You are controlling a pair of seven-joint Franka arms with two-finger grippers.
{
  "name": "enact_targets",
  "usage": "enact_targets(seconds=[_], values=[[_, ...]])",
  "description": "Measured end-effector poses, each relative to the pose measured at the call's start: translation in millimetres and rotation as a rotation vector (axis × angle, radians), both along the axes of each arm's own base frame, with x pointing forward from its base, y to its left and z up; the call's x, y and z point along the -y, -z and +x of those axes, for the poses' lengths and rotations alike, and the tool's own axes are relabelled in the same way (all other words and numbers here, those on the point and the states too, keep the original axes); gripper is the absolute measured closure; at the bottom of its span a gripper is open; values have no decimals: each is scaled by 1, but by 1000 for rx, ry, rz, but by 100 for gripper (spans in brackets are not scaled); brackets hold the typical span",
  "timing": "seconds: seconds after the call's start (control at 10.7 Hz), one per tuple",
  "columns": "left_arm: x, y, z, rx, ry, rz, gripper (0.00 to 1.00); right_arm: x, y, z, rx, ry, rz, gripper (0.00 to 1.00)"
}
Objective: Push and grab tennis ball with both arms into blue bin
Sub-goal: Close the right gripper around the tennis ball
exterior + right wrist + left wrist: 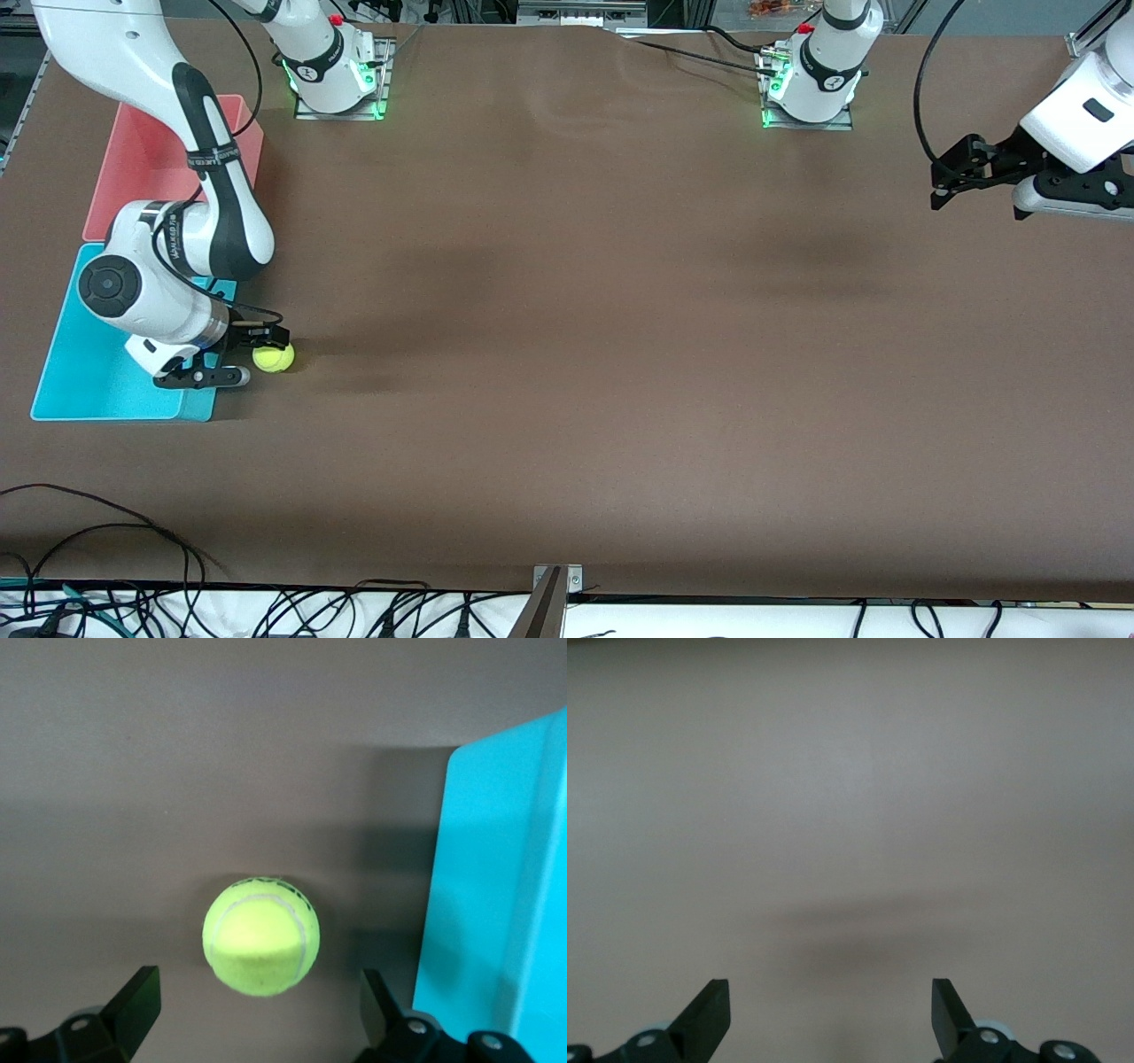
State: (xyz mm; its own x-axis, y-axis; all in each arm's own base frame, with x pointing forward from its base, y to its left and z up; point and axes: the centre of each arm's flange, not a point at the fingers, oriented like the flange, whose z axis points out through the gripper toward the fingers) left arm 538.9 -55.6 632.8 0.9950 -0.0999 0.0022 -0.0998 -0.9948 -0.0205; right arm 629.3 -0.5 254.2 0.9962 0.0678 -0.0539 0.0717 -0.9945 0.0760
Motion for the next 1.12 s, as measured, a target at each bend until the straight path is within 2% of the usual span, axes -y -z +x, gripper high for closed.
enact_targets(seconds=[0.19,0.38,0.56,0.66,0.94,1.03,1.12], values=[[7,-3,-1,5,-62,5,0,0,16,2,17,-5,-5,0],[13,-3,-1,14,-49,72,0,0,33,4,37,-10,-12,0],[28,1,-1,15,-26,106,0,0,47,3,31,-12,-16,0],[28,2,-1,13,-30,106,0,0,51,2,26,-12,-18,4],[22,-1,0,17,-42,103,0,0,57,1,16,-13,-19,8],[23,-1,0,16,-42,96,0,0,59,1,14,-12,-20,15],[23,-1,0,16,-43,92,0,0,60,0,11,-12,-20,17]])
